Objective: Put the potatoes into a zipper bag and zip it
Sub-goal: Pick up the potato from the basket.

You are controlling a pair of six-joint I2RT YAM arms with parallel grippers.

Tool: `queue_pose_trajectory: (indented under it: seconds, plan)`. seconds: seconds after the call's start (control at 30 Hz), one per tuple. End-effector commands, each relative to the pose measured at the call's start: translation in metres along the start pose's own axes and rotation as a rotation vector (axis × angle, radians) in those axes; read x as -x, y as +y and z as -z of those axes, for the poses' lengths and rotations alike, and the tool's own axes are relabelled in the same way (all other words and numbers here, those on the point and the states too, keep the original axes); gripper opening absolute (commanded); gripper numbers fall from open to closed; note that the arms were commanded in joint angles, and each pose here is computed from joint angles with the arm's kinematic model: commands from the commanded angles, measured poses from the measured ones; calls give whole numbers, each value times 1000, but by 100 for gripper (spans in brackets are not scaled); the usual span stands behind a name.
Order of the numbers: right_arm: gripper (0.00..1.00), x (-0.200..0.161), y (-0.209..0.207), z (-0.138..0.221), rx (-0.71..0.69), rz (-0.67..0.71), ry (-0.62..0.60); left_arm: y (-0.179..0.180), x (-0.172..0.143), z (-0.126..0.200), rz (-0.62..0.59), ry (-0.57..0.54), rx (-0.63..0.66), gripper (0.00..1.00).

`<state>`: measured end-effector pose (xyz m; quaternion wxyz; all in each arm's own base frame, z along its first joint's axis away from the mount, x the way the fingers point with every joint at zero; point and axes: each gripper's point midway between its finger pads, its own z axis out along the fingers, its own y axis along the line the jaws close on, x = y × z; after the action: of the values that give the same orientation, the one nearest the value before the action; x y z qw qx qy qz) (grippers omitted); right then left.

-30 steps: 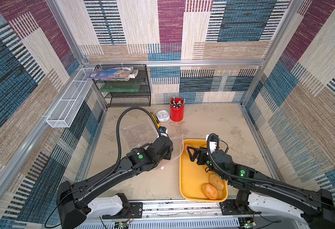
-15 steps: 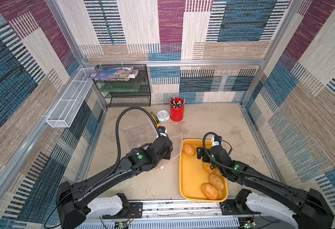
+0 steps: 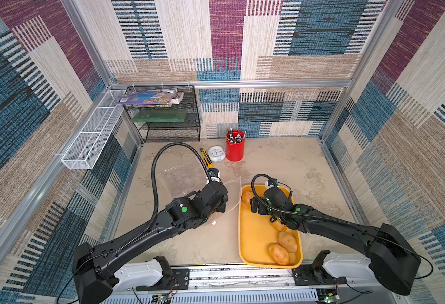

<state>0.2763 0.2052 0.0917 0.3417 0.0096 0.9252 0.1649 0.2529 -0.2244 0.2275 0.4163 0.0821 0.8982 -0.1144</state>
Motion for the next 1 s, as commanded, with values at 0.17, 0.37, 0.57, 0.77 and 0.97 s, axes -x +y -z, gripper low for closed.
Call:
queue_pose_trajectory:
  seconds: [0.17,0.37,0.57,0.77,0.97]
  plan:
    - [97,0,13,-34,-14,49,39,3,3,2,20,-17,11,0]
    - [96,-4,9,-62,-76,68,73,4,4,4,22,-22,10,0]
    - [87,-8,12,-76,-78,92,91,4,5,5,25,-26,5,0]
    - [76,-6,13,-75,-75,98,81,3,4,4,22,-23,4,0]
    - [58,-3,14,-65,-65,90,65,3,4,4,25,-25,4,0]
